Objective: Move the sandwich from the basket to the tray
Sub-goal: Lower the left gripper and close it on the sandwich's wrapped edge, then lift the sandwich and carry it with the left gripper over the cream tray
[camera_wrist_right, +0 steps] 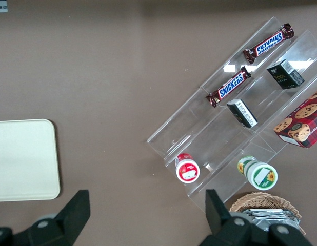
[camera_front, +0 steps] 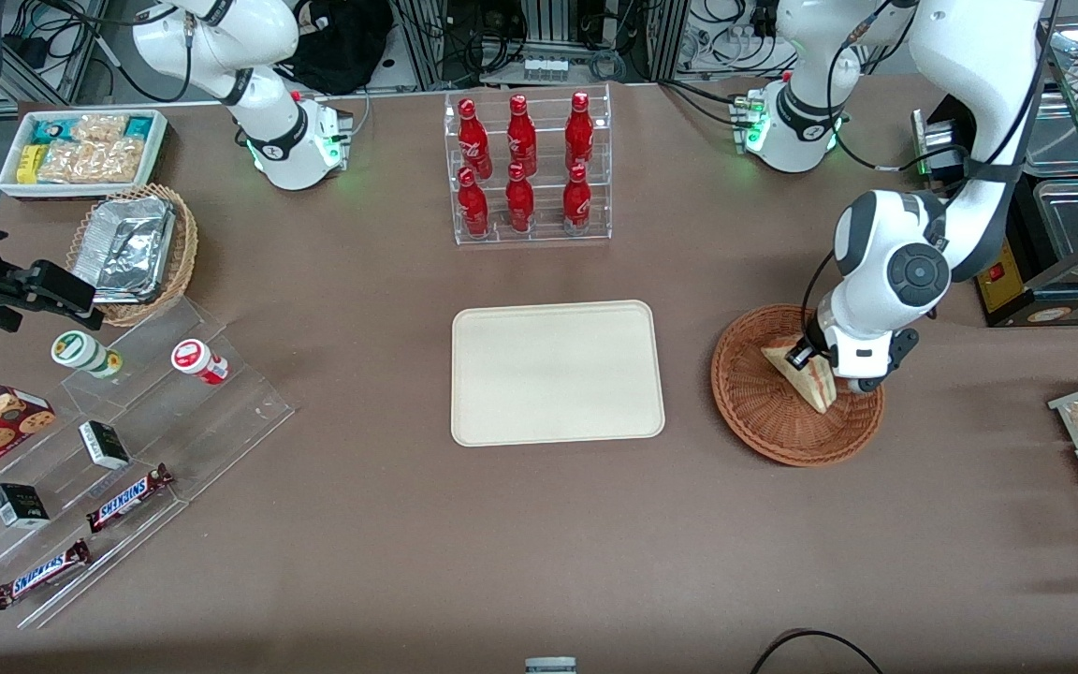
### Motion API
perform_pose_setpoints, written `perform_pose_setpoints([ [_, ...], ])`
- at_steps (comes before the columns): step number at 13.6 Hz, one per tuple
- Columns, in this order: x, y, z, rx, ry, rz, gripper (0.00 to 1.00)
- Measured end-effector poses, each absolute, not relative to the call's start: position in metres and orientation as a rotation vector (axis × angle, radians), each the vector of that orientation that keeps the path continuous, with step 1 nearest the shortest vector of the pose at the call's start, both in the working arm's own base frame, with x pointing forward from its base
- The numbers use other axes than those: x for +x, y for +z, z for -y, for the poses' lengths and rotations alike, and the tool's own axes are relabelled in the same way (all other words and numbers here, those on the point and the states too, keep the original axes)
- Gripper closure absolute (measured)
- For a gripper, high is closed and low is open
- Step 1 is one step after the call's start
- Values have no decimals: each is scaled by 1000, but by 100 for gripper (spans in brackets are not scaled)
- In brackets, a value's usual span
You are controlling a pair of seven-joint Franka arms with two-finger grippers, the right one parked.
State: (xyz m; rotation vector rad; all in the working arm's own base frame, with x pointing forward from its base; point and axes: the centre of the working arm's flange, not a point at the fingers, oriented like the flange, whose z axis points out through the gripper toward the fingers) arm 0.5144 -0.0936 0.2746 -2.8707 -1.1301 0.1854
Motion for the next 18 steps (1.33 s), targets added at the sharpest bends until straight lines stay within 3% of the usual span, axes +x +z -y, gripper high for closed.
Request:
perform_pose_setpoints([
  [2, 516, 305, 99, -2859, 215, 1097, 79],
  [7, 527, 370, 168, -2913, 256, 867, 80],
  [12, 516, 340, 295, -2988, 293, 528, 83],
  [18, 514, 304, 409, -3066, 233, 374, 86],
])
